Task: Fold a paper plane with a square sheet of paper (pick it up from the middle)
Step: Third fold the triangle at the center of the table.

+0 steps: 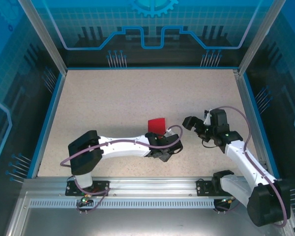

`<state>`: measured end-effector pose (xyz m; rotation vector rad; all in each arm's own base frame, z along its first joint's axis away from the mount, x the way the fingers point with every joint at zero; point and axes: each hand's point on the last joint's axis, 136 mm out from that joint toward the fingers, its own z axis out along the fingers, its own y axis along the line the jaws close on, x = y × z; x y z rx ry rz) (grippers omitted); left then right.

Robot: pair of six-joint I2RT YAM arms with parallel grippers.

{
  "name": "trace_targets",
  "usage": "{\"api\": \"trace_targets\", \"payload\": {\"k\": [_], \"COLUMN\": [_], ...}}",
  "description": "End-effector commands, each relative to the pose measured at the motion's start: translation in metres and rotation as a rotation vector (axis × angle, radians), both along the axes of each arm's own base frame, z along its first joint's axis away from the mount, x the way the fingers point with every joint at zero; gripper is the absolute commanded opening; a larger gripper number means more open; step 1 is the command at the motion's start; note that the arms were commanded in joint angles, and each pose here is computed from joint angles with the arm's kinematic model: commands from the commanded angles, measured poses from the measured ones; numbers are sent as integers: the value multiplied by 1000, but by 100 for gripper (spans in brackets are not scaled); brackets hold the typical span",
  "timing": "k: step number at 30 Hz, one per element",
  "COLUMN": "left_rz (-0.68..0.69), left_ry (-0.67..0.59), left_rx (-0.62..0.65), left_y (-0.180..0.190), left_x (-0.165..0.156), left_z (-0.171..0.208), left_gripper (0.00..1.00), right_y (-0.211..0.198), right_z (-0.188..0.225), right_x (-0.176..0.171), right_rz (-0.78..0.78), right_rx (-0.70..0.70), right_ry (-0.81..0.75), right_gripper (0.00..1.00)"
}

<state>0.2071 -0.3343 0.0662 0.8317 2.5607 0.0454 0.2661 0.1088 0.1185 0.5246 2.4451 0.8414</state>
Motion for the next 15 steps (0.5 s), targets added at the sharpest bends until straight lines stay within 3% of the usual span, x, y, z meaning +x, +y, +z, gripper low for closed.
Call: {"api": "trace_targets", "payload": {"k": [1,8,15], "left_rz": [-28,-61,-77], "left_ry": [-18,29,34], "left_rx": [41,39,132], "left_y": [0,-9,-11], "left_x": [4,-1,1], "left_z": [7,-3,-15], "left_gripper": [72,75,75], "right_y": [-9,-5,-3], "right_z": [-18,-31,-37], "right_x": [-9,-11,-9], "right_rz": [-14,12,28], "right_rx": [-34,-30,-34], "right_ry": [53,84,121], "right_gripper": [99,99,99]}}
